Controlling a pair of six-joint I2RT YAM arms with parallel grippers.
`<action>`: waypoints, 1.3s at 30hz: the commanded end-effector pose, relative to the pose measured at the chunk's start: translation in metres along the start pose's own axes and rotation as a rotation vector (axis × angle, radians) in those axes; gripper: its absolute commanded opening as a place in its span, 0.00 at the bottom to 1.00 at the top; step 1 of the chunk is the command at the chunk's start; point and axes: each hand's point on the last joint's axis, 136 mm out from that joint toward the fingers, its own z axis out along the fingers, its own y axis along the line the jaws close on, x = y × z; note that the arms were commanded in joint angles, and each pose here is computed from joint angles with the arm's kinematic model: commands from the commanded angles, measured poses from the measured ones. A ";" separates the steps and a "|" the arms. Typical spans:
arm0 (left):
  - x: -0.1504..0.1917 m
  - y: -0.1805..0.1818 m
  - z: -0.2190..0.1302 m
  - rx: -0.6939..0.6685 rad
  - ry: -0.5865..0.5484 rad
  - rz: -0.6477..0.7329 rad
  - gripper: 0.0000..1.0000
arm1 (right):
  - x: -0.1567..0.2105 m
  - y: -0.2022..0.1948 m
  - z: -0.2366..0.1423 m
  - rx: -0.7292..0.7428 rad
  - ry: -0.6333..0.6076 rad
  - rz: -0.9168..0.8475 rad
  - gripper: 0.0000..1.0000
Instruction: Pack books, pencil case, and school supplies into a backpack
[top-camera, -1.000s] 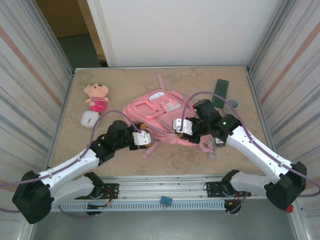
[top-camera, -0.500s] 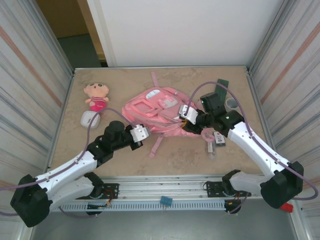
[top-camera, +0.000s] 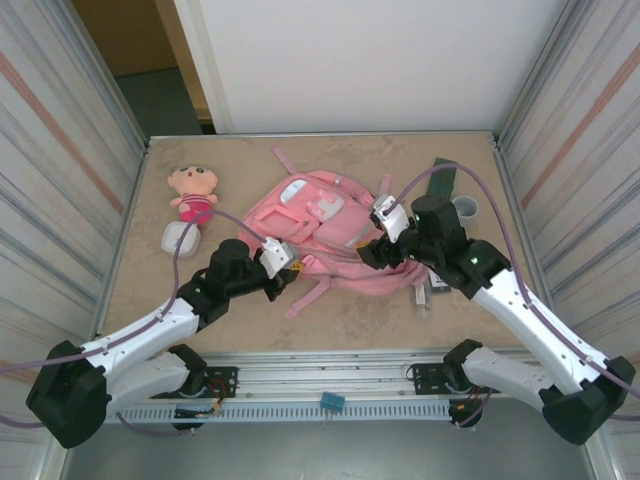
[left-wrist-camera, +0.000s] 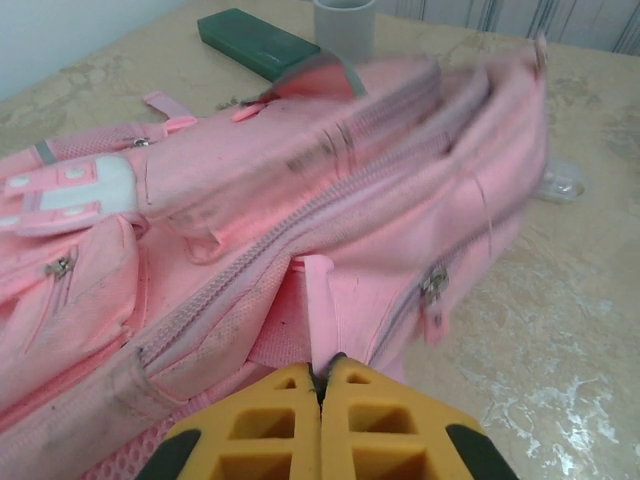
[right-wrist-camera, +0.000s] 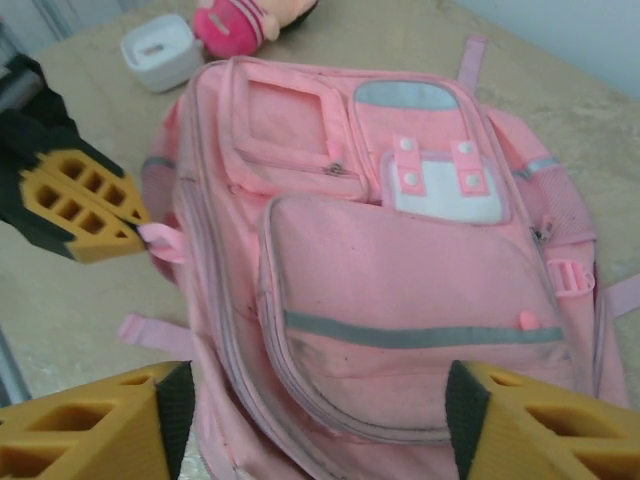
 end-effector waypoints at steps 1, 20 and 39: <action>-0.031 0.008 -0.005 -0.017 -0.102 -0.008 0.00 | 0.029 -0.011 -0.005 0.091 0.062 0.317 0.71; -0.032 0.011 -0.002 -0.011 -0.105 -0.035 0.00 | 0.088 0.015 0.029 -0.175 0.014 1.304 0.91; -0.042 0.005 -0.012 0.012 -0.049 0.355 0.66 | 0.010 0.010 0.028 -0.247 -0.088 0.984 0.06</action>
